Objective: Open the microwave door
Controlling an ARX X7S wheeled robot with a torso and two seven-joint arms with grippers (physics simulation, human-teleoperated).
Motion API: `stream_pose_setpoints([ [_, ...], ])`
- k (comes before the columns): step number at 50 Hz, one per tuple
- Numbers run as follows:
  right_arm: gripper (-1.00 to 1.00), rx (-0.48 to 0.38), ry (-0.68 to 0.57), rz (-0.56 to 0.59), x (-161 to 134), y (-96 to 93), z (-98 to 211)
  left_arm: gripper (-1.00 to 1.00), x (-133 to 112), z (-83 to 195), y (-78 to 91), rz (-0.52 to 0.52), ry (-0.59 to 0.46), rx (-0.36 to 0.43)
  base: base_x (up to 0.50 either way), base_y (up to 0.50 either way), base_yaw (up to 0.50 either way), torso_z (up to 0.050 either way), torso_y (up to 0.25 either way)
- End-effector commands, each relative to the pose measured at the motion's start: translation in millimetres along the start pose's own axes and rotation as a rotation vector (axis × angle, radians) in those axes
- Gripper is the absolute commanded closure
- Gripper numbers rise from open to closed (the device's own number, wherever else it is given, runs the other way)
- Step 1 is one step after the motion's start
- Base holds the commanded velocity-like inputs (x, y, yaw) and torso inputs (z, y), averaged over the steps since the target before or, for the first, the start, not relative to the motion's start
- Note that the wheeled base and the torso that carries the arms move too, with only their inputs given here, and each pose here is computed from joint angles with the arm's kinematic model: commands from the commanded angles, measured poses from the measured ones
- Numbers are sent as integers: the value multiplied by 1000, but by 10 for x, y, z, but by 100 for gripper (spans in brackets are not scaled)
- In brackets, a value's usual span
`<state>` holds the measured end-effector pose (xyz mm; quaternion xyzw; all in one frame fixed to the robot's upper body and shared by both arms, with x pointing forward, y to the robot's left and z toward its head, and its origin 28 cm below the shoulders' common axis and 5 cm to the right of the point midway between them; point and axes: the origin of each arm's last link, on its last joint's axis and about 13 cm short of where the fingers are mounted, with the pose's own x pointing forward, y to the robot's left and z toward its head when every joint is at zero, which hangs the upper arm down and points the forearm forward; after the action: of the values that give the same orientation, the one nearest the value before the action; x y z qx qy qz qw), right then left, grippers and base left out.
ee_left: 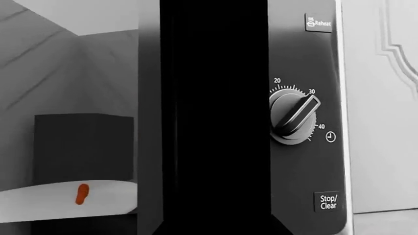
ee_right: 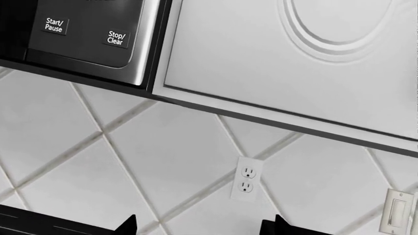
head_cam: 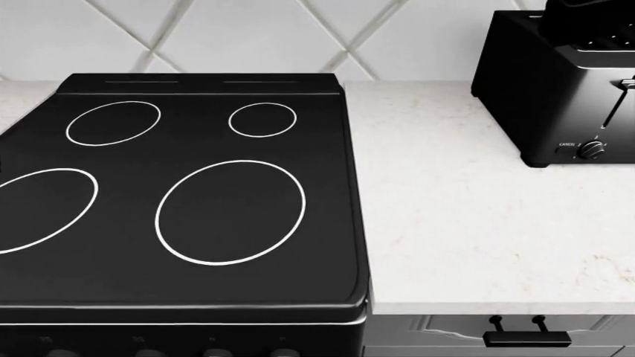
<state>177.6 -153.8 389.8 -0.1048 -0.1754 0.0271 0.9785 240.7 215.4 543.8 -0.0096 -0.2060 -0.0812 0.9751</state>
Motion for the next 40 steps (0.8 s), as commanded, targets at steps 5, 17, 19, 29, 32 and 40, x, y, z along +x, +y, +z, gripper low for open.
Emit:
stream_pose_setpoints([
  [5,-100,-12,7,-3,-37,52,78,100,-1080,639,21,51,-540,18,0,0,0,2,5],
  [17,-100,-8,11,1,-51,63,65,-100,-1458,792,-5,58,-675,-13,0,0,0,1,2],
  [19,-100,-6,12,1,-53,64,61,-100,-1512,799,-4,66,-704,-33,0,0,0,0,0],
  [29,-100,7,3,4,-67,71,58,-100,-1505,701,-296,-23,-685,90,0,0,0,0,0],
  [32,-100,28,-10,1,-89,69,47,-100,-1390,647,-534,-163,-572,158,0,0,0,0,0],
  [40,-100,78,-10,-13,-139,43,-98,-100,-1101,531,-946,-343,-337,183,0,0,0,0,0],
])
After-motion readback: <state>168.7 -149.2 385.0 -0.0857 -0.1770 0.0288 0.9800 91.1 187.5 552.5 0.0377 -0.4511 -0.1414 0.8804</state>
